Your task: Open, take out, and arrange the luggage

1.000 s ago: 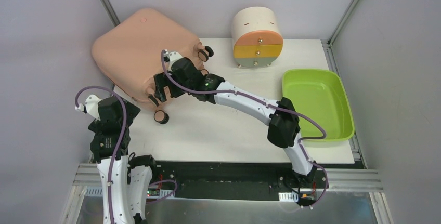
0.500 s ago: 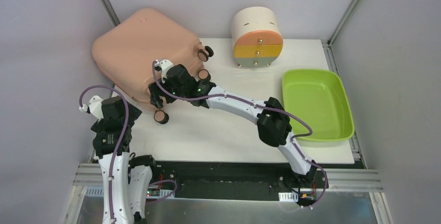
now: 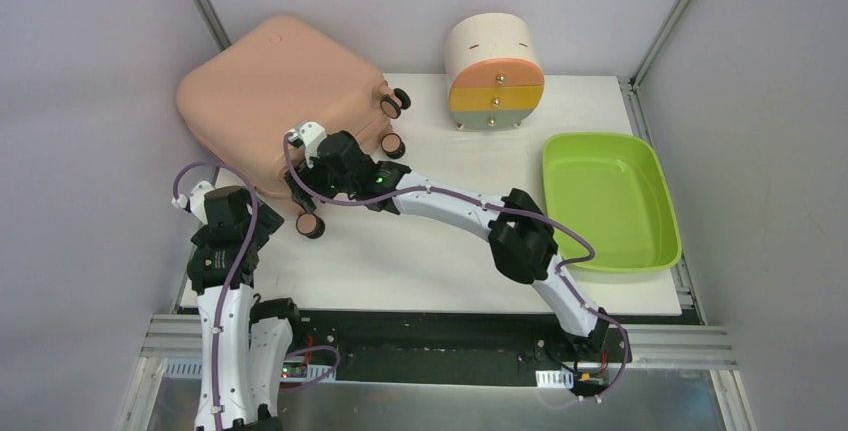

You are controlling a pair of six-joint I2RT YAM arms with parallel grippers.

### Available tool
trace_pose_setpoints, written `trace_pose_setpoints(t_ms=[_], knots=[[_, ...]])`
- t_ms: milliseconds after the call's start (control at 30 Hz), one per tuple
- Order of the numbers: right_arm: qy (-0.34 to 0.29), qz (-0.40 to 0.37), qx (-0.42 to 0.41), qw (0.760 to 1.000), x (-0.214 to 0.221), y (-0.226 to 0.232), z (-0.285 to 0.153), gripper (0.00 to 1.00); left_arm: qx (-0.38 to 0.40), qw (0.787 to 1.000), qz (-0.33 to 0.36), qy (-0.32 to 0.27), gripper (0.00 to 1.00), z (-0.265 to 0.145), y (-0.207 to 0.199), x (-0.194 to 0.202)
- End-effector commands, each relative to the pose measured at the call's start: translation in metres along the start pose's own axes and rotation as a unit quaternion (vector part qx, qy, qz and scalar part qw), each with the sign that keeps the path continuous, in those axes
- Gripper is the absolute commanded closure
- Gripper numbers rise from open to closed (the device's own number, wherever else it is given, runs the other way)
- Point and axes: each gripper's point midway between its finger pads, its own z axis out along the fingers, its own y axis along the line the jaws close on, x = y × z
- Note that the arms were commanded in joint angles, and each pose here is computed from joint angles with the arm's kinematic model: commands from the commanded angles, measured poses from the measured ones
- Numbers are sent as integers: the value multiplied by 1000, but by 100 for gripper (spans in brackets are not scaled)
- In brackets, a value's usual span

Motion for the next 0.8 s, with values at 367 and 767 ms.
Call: trace_pose_setpoints(t_ms=[367, 767], knots=[[-62, -142, 33, 987, -57, 2, -36, 0, -26, 999, -8, -39, 16, 4, 10, -12], [-70, -168, 58, 982, -61, 10, -24, 1, -29, 999, -9, -41, 16, 5, 12, -11]])
